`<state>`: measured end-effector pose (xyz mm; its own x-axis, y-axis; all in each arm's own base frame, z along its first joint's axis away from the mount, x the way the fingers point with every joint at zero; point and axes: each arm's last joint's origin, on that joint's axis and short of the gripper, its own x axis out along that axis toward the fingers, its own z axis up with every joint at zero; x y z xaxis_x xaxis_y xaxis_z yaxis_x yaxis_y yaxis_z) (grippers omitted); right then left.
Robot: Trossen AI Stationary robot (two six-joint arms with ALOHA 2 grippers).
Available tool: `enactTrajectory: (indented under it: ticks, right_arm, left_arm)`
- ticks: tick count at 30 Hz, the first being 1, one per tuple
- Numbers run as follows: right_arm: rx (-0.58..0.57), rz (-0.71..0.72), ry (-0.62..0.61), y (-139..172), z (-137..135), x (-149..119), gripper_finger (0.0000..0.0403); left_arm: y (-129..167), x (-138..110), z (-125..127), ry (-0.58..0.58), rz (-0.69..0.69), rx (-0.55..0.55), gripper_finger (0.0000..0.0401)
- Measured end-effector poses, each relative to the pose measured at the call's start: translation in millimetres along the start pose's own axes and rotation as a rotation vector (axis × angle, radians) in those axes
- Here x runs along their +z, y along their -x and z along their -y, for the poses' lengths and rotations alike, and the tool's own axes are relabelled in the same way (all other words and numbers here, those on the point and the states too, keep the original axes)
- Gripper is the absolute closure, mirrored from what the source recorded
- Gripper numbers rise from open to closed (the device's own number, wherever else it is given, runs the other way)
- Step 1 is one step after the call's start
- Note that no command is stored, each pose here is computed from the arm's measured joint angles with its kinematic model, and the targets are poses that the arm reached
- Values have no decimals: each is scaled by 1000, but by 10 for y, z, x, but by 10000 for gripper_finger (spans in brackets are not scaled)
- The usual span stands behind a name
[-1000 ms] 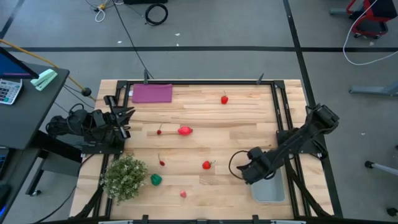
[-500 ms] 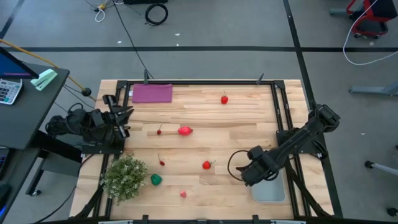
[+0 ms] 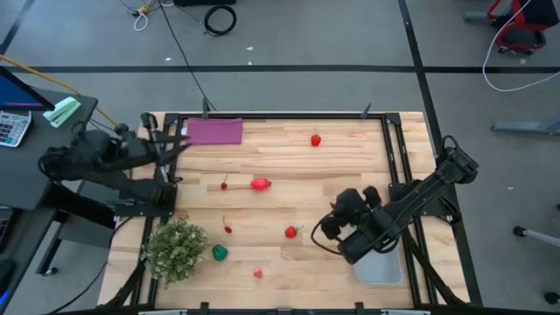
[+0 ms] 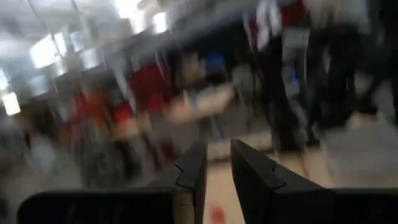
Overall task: Pick and placing Produce into tupperware
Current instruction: Put the red cherry into the gray bin
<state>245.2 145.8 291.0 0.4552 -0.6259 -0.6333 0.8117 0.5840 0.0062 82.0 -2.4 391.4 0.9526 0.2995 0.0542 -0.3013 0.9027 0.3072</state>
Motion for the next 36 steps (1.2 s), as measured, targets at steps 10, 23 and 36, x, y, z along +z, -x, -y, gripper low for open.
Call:
enactTrajectory:
  ticks: [10,23,36]
  right_arm:
    - [4,224,178,-7,-57,80,285]
    - [-9,222,257,-21,-57,89,284]
    - [-11,220,277,-20,-58,90,285]
  left_arm:
    - [-263,-552,317,237,-902,188,321]
    - [-774,-1167,662,373,-1107,233,310]
    - [-1184,-1565,496,460,-1286,305,222]
